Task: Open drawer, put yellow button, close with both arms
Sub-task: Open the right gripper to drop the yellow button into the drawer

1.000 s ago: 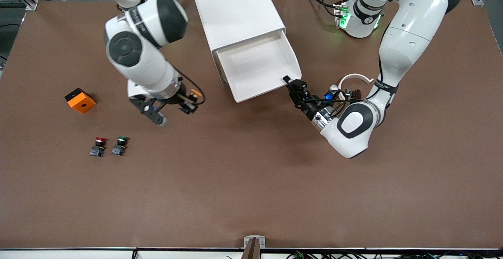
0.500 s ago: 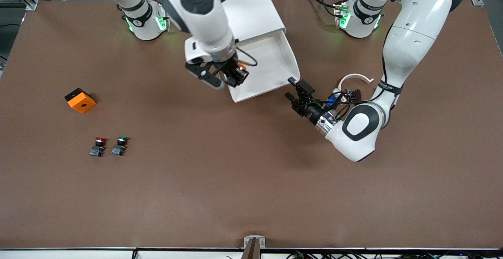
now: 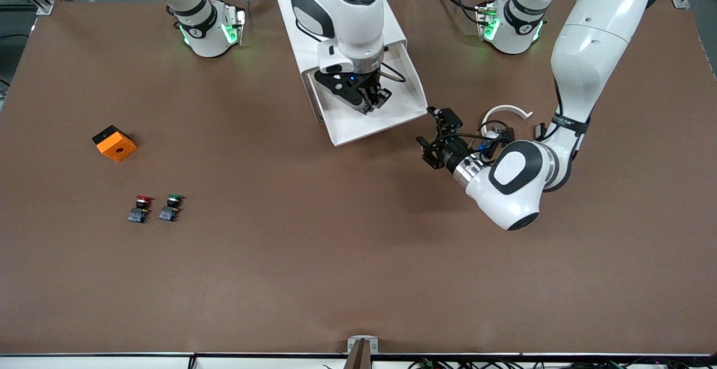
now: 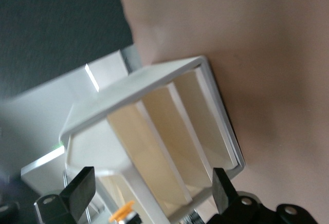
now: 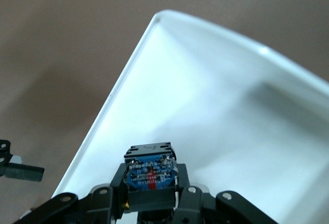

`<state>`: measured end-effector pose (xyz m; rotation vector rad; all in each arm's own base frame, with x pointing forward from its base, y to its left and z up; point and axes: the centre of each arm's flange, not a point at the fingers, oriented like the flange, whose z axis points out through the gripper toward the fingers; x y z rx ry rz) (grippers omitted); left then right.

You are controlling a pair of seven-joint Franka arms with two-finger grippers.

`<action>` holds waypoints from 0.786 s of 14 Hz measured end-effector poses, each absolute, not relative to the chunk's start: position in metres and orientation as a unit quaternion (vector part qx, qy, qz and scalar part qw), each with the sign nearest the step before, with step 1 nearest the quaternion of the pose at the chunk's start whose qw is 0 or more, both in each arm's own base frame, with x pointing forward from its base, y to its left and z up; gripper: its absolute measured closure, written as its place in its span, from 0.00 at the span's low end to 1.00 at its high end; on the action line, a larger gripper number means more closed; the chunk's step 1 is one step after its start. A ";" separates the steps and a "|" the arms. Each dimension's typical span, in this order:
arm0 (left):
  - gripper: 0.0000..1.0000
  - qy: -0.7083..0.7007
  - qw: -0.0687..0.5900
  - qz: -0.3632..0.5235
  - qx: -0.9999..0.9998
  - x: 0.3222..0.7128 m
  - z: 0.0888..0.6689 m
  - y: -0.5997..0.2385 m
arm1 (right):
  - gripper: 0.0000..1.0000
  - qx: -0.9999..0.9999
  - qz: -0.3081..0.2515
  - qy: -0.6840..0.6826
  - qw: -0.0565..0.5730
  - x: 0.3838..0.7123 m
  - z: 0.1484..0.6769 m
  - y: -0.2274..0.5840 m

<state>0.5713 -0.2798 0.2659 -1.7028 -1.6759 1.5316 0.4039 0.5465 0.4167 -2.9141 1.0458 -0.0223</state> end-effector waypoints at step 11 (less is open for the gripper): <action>0.00 -0.444 0.035 0.331 -0.832 0.607 0.274 -0.275 | 0.35 -0.938 -0.016 0.347 0.024 0.403 0.403 0.577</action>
